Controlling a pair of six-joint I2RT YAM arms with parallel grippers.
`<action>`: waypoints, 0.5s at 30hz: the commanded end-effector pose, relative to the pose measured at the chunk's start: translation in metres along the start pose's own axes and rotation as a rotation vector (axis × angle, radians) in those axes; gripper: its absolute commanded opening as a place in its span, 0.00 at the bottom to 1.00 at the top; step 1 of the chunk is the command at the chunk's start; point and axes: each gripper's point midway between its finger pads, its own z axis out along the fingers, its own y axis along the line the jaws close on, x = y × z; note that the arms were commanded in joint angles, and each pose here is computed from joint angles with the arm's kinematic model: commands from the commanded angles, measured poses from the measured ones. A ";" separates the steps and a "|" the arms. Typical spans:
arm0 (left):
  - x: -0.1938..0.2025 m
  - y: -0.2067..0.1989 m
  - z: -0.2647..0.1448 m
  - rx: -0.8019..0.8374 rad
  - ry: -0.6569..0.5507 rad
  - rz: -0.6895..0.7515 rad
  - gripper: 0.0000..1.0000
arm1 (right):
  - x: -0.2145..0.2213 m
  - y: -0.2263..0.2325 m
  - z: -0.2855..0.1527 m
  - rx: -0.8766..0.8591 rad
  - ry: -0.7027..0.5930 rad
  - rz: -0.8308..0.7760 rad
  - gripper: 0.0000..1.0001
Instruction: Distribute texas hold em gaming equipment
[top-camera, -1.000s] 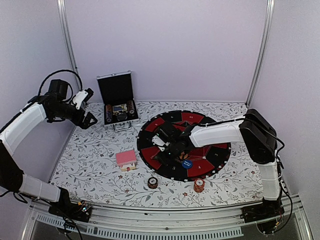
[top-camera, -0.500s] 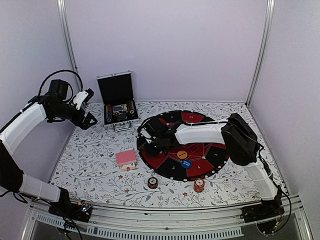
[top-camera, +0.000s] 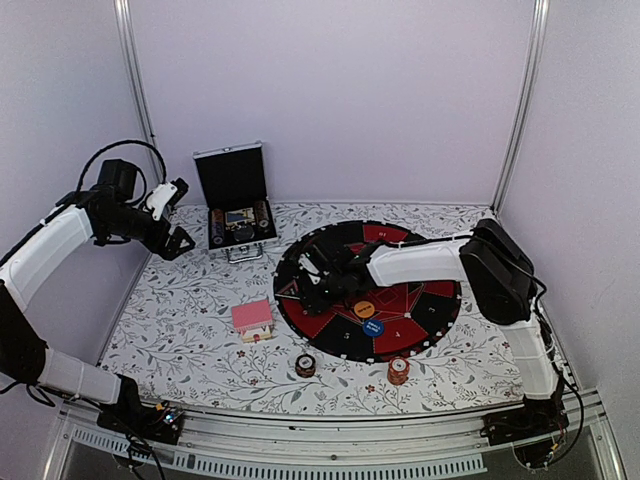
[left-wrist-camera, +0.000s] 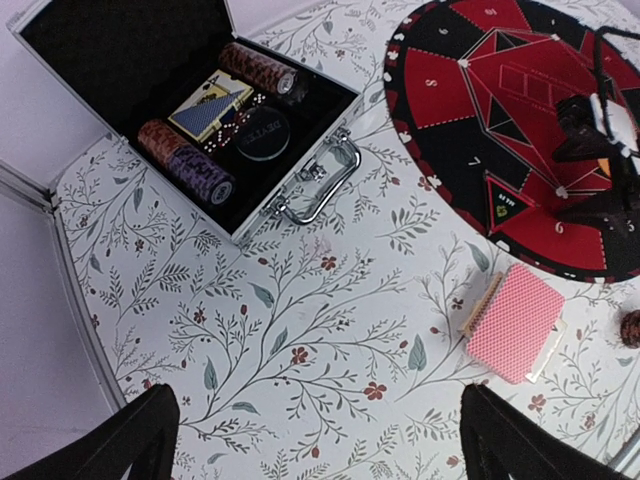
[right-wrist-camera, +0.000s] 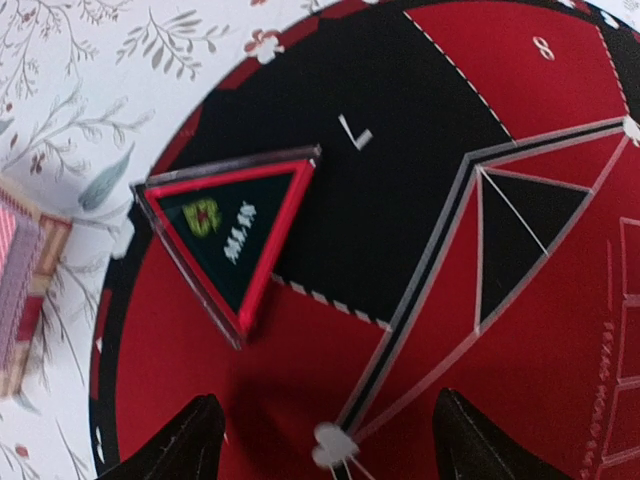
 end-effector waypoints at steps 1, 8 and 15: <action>-0.007 -0.006 -0.005 0.013 -0.010 0.019 1.00 | -0.012 -0.022 -0.057 0.057 -0.072 0.073 0.78; -0.009 -0.010 -0.004 0.029 -0.003 0.022 1.00 | 0.049 -0.042 -0.078 0.125 0.023 0.130 0.92; -0.010 -0.013 -0.006 0.033 -0.006 0.029 1.00 | 0.076 -0.051 -0.082 0.156 0.065 0.158 0.98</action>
